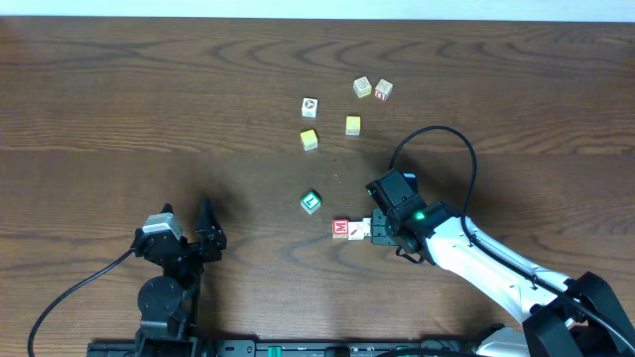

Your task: Lift 5 blocks

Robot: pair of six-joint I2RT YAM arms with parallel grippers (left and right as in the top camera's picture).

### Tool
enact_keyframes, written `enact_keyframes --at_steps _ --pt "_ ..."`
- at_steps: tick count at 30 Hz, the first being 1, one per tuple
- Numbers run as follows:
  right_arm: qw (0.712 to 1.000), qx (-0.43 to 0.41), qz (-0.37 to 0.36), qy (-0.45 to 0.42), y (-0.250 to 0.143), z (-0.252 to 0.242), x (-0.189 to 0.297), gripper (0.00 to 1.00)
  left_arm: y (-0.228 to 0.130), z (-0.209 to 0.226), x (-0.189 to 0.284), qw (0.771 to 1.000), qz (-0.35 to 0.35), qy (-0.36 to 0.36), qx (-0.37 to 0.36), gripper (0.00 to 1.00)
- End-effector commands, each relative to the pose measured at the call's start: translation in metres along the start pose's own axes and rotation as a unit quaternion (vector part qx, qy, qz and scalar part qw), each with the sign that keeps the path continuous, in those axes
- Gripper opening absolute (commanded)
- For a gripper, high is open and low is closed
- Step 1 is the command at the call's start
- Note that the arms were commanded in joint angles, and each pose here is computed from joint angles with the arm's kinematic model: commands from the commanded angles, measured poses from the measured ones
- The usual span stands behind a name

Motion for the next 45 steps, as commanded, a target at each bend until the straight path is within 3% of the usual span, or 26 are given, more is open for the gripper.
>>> enact_keyframes --at_steps 1,14,35,45 --pt "1.000 0.006 0.007 -0.002 -0.003 -0.002 -0.003 0.23 -0.016 0.009 -0.001 1.000 0.024 0.019 -0.005 0.72" --pt "1.000 0.006 0.009 -0.008 -0.005 -0.005 -0.004 0.32 -0.016 0.009 -0.001 1.000 0.024 0.019 -0.005 0.72" --pt "1.000 0.017 0.014 -0.019 -0.008 -0.009 -0.004 0.37 -0.016 0.009 -0.001 1.000 0.024 0.019 -0.005 0.72" --pt "0.999 0.043 0.001 -0.012 0.016 0.002 0.016 0.38 -0.016 0.009 -0.001 1.000 0.024 0.019 -0.005 0.72"
Point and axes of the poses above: each gripper's point midway between its finger pads, its own x axis back along the fingers, its own z axis along the line the jaws close on, y = z × x, the point moved 1 cm from there along x, back along the fingers, and after that the axes turned 6 degrees about x, right-handed, at the moved point
